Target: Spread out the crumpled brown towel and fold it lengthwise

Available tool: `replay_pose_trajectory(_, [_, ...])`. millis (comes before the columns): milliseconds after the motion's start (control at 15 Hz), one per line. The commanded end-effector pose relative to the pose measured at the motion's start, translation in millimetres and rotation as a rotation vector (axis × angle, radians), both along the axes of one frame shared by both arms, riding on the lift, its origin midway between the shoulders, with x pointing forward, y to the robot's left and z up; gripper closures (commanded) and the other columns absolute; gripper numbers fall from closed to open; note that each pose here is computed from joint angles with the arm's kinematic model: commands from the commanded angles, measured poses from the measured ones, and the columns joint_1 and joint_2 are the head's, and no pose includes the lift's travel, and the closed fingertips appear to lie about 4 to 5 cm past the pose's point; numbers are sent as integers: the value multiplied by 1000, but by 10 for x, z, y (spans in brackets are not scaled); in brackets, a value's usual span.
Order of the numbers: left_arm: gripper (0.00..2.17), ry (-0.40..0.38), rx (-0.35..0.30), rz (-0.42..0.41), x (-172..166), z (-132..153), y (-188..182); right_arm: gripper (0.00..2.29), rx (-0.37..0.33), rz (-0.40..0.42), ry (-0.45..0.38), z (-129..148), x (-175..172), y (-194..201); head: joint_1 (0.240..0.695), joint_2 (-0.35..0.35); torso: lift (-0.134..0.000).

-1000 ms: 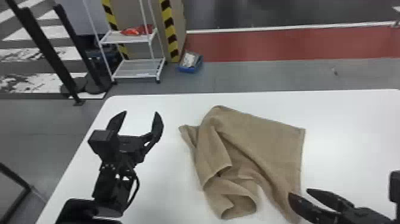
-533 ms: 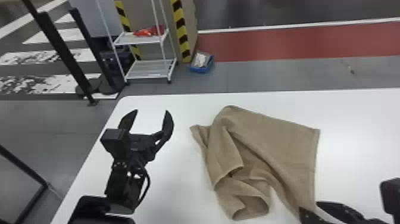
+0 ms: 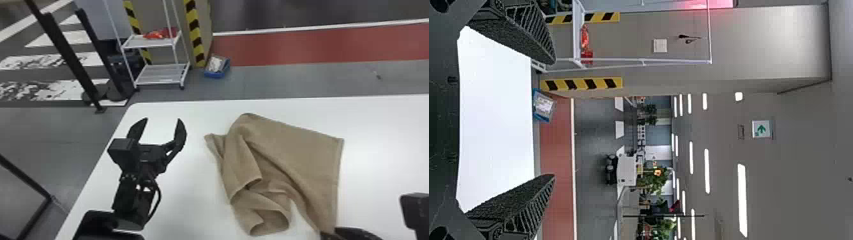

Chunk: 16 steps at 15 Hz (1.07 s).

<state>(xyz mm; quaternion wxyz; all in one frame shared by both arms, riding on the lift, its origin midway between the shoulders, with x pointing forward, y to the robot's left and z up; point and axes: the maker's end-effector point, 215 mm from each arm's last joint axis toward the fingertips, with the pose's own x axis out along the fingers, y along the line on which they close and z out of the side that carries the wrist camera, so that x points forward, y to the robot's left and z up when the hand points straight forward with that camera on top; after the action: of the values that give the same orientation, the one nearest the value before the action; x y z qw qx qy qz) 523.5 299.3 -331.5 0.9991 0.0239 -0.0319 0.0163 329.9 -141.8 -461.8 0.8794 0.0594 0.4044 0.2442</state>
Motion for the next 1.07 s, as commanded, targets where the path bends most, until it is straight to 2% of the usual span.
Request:
replay_pose_trajectory(0, [80, 0, 0, -1, 0, -1, -9, 826, -1, -3, 15, -25, -2, -7, 695, 205, -124])
replay_pose_trajectory(67, [80, 0, 0, -1, 0, -1, -9, 829, -4, -3, 17, -26, -6, -9, 695, 206, -124])
replay_pose_trajectory(133, [80, 0, 0, -1, 0, -1, -9, 930, 0, 0, 17, -22, -9, 1, 695, 206, -124])
replay_pose_trajectory(200, [80, -1, 0, -2, 1, 7, -10, 1173, 6, 2, 21, -16, -15, 7, 695, 205, -124])
replay_pose_trajectory(400, [80, 2, 0, -1, -27, -6, -7, 1686, 27, 3, 7, 57, 20, -6, 695, 206, -124])
replay_pose_trajectory(600, [80, -1, 2, -17, -54, 29, -45, 1690, 61, -25, -51, 278, 282, -125, 695, 201, -124])
replay_pose_trajectory(800, [80, 5, 5, -18, -71, 14, -42, 1690, 83, -106, -160, 720, 772, -503, 695, 176, -124])
replay_pose_trajectory(1000, [80, 1, 6, -29, -87, 40, -71, 1690, 69, -262, -289, 1241, 1299, -1265, 695, 113, -124])
